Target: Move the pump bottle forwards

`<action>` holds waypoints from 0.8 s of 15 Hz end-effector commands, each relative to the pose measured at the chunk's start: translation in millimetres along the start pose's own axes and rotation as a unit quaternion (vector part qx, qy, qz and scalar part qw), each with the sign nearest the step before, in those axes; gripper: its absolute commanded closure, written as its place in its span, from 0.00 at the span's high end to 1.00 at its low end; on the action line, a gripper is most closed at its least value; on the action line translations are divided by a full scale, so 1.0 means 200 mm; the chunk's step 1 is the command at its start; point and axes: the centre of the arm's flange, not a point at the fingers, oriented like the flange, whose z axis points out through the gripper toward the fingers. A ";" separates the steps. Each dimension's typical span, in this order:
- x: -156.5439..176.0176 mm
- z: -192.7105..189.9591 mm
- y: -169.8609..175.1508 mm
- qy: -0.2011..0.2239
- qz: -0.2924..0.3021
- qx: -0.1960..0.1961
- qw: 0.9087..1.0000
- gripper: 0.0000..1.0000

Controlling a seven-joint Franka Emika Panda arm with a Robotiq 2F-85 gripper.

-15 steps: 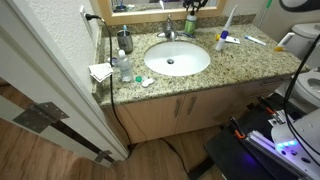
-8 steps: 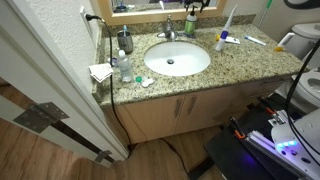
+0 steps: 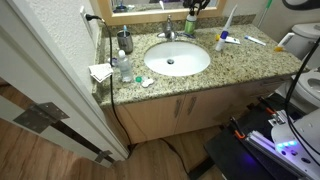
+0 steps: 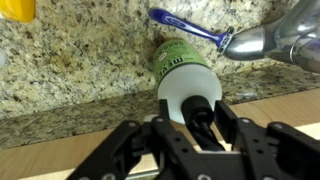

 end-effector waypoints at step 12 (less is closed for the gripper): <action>0.01 0.04 -0.01 0.025 -0.009 -0.002 1.000 0.12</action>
